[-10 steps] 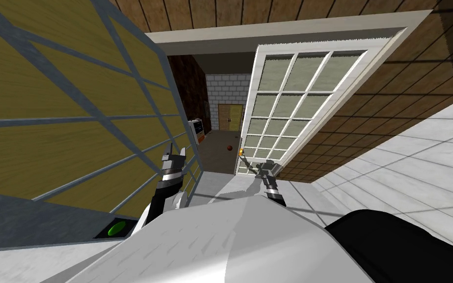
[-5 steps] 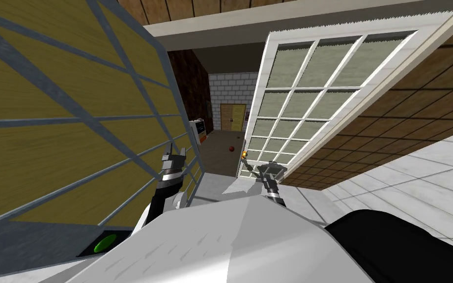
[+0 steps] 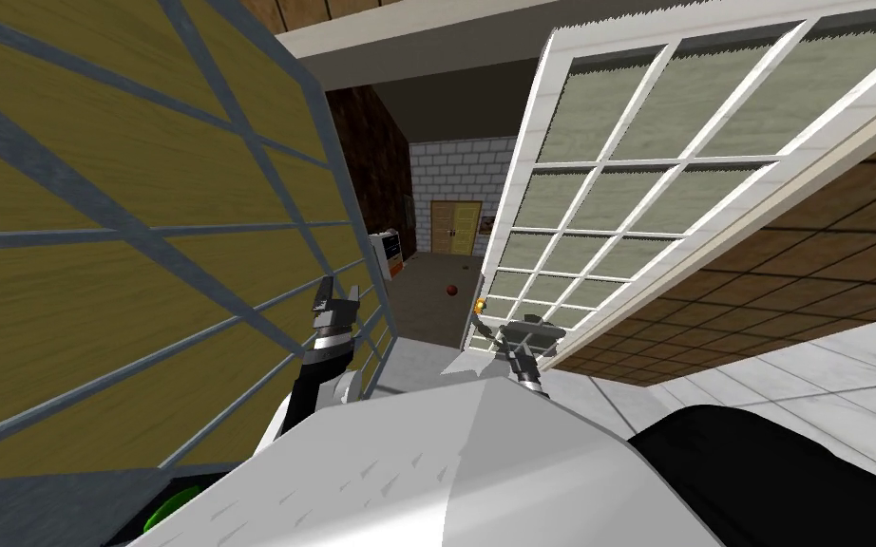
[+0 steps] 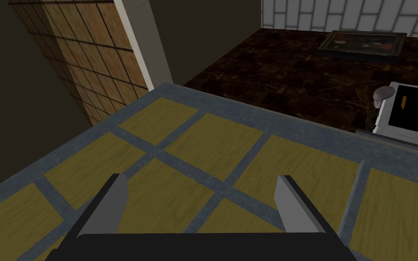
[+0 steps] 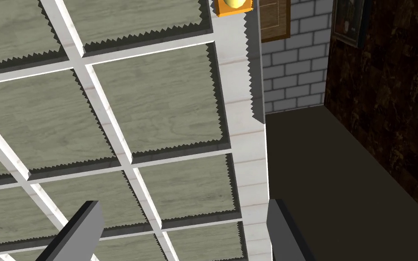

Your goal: Pull the door open

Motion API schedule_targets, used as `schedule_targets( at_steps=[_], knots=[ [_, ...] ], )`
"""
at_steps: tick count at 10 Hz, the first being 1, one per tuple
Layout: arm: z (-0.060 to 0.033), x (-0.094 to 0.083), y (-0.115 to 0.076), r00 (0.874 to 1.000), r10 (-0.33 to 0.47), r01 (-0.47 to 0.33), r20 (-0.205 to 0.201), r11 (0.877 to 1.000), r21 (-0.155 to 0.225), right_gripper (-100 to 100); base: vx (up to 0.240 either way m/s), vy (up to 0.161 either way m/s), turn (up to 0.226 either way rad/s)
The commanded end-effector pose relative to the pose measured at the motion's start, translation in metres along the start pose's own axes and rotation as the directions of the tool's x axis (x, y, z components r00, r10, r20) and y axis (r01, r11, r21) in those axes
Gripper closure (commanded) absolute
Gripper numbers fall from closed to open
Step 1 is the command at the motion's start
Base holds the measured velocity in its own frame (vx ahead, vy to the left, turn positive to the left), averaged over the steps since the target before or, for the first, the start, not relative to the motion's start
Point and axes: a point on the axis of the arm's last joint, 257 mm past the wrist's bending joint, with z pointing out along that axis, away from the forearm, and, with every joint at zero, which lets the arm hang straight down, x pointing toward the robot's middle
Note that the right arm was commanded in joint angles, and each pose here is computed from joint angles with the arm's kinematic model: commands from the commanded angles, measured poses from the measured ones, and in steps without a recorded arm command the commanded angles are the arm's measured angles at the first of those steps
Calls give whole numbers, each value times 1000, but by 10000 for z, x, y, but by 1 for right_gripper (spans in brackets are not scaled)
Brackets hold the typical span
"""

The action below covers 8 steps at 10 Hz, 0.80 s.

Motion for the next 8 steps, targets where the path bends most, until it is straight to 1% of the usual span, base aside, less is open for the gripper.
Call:
schedule_targets(
  at_steps=[1, 3, 4, 8],
  knots=[
    [-62, 71, -44, 1000, -24, 24, -14, 1000, 10, -100, 97, 2, 61],
    [-203, 225, -101, 997, -67, 68, -48, 997, 31, -100, 148, -6, 100],
    [-239, 263, -114, 995, -77, 79, -56, 996, 35, -100, 160, -24, 73],
    [-503, 521, -169, 983, -137, 146, -118, 987, 65, -100, 153, -5, 83]
  ],
)
